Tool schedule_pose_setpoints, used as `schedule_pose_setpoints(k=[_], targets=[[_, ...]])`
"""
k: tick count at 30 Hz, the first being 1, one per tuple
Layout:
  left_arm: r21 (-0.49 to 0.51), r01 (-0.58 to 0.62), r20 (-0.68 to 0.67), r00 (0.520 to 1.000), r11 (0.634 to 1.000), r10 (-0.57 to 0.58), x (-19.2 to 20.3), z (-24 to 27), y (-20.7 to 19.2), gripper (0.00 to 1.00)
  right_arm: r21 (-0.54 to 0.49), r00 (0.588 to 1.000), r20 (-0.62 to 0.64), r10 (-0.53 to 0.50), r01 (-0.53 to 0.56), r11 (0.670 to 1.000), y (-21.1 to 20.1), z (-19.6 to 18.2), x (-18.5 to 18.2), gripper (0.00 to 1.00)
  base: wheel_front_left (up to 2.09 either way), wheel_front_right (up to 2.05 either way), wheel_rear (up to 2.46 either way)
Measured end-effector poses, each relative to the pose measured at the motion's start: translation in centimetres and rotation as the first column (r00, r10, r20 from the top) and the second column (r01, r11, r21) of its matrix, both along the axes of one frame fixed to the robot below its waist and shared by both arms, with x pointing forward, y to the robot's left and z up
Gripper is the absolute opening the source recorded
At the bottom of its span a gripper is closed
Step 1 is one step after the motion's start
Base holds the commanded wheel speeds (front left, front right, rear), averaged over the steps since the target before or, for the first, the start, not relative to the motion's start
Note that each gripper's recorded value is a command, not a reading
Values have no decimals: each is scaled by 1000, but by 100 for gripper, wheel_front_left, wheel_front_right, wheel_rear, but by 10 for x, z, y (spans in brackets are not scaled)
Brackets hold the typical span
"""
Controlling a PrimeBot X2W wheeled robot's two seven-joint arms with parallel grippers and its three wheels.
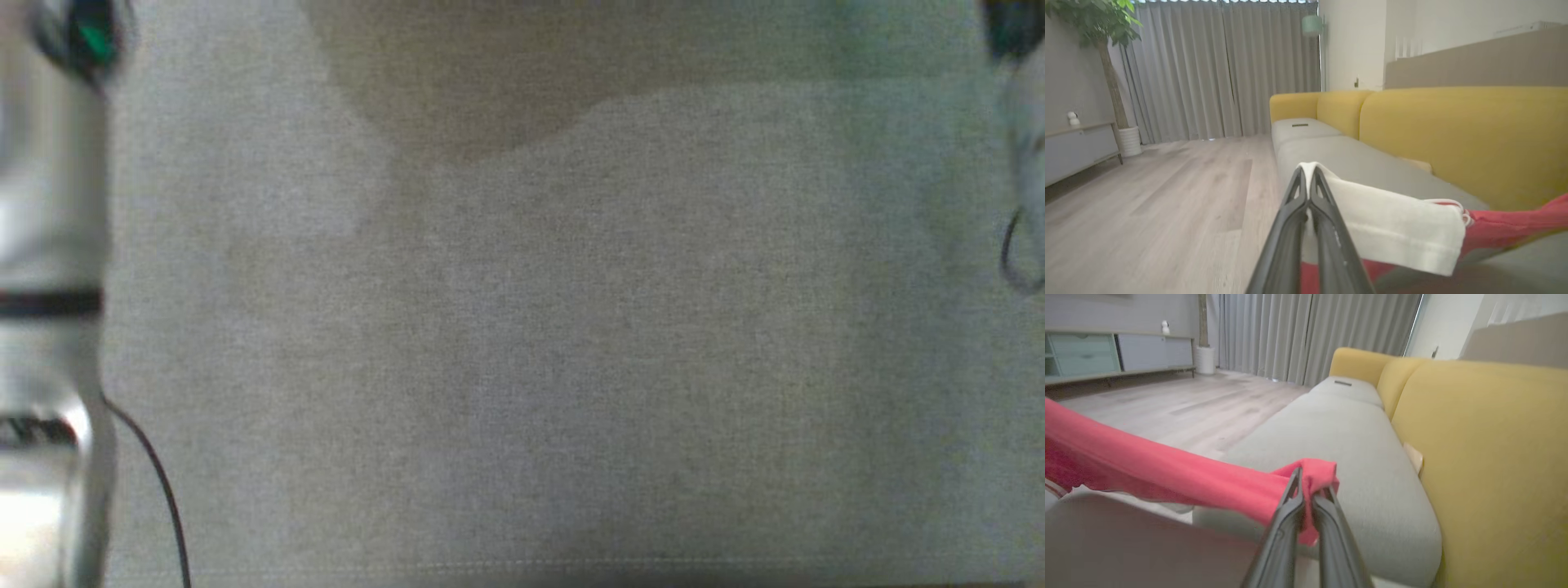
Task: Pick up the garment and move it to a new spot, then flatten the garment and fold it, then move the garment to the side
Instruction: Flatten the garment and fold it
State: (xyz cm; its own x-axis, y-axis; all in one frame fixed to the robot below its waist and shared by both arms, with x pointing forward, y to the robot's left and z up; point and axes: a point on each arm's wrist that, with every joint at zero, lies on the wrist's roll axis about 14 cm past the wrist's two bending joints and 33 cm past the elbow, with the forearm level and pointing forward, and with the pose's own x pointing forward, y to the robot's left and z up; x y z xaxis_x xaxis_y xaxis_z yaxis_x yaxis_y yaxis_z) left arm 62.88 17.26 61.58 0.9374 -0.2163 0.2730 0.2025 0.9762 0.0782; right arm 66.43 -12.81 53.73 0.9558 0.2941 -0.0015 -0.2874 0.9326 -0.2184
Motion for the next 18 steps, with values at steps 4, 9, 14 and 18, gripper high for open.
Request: schedule_pose_setpoints(k=[4, 9, 14, 18], targets=[[9, 23, -111, 994, 1000, -22, -34, -50, -4, 0, -27, 992, -126, 9, -12, 1000, -1, -49, -32, 0, 0, 0, 0], [-2, 35, -209, 977, 999, -35, -79, -89, -3, 0, -75, 961, -274, 26, -48, 996, -1, -94, -79, 0, 0, 0, 0], [27, 70, -317, 947, 997, -58, -132, -128, -3, 0, -94, 928, -372, 28, -68, 993, -6, -111, -119, 0, 0, 0, 0], [62, 125, -361, 928, 990, -94, -167, -143, -10, 0, -120, 920, -392, 32, -86, 989, -16, -104, -136, 0, 0, 0, 0]])
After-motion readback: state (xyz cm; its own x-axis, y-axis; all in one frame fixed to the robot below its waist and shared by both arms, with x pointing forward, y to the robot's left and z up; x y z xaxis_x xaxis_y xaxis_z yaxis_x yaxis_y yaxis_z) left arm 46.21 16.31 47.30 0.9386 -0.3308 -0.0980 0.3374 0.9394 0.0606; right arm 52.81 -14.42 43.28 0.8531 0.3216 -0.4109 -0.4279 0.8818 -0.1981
